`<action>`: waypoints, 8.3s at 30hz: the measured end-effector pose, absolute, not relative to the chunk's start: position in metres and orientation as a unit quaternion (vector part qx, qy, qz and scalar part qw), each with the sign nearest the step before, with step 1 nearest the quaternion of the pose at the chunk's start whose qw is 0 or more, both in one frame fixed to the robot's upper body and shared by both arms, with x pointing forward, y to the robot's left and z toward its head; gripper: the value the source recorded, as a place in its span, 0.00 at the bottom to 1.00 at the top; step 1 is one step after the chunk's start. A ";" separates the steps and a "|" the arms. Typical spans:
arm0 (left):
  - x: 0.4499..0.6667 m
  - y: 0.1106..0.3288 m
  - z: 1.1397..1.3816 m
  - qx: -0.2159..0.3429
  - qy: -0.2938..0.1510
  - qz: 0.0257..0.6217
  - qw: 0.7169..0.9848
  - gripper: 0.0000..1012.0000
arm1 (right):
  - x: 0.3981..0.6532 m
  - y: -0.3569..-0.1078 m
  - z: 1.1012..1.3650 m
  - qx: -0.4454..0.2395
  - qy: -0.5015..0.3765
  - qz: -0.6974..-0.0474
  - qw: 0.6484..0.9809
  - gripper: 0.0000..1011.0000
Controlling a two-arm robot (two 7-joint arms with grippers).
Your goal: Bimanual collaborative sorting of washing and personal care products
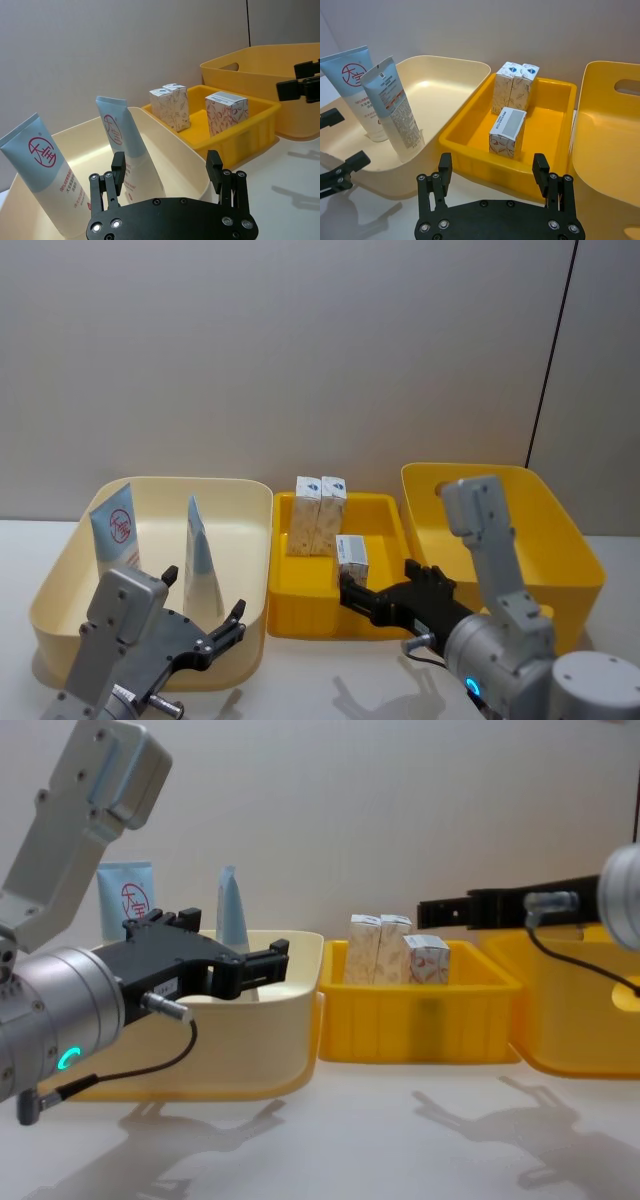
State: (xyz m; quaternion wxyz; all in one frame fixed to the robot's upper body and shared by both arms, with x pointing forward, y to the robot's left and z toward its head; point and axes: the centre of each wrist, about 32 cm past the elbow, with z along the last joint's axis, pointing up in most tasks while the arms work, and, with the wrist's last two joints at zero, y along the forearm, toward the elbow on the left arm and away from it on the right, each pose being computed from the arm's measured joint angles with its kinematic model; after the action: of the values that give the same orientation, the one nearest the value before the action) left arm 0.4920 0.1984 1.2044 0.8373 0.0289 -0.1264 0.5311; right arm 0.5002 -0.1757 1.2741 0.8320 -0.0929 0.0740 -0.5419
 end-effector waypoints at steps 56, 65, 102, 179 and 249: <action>0.492 0.198 1.204 0.029 -0.126 0.531 0.837 0.99 | 0.597 -0.121 1.290 -0.175 0.118 -0.598 0.773 0.99; 0.492 0.198 1.204 0.029 -0.126 0.531 0.837 0.99 | 0.605 -0.117 1.289 -0.183 0.131 -0.593 0.773 0.99; 0.492 0.198 1.204 0.029 -0.126 0.531 0.837 0.99 | 0.612 -0.112 1.288 -0.183 0.155 -0.582 0.777 0.42; 0.492 0.198 1.204 0.029 -0.126 0.531 0.837 0.99 | 0.576 -0.209 1.338 -0.022 -0.027 -0.671 0.741 0.42; 0.492 0.198 1.204 0.029 -0.126 0.531 0.837 0.99 | 0.594 -0.213 1.324 -0.047 0.005 -0.705 0.708 0.82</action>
State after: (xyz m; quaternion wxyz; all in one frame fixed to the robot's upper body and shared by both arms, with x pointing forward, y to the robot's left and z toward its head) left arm 0.4920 0.1984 1.2044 0.8374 0.0289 -0.1265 0.5310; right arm 0.5943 -0.2135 1.3242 0.7077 -0.0468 0.0048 -0.7049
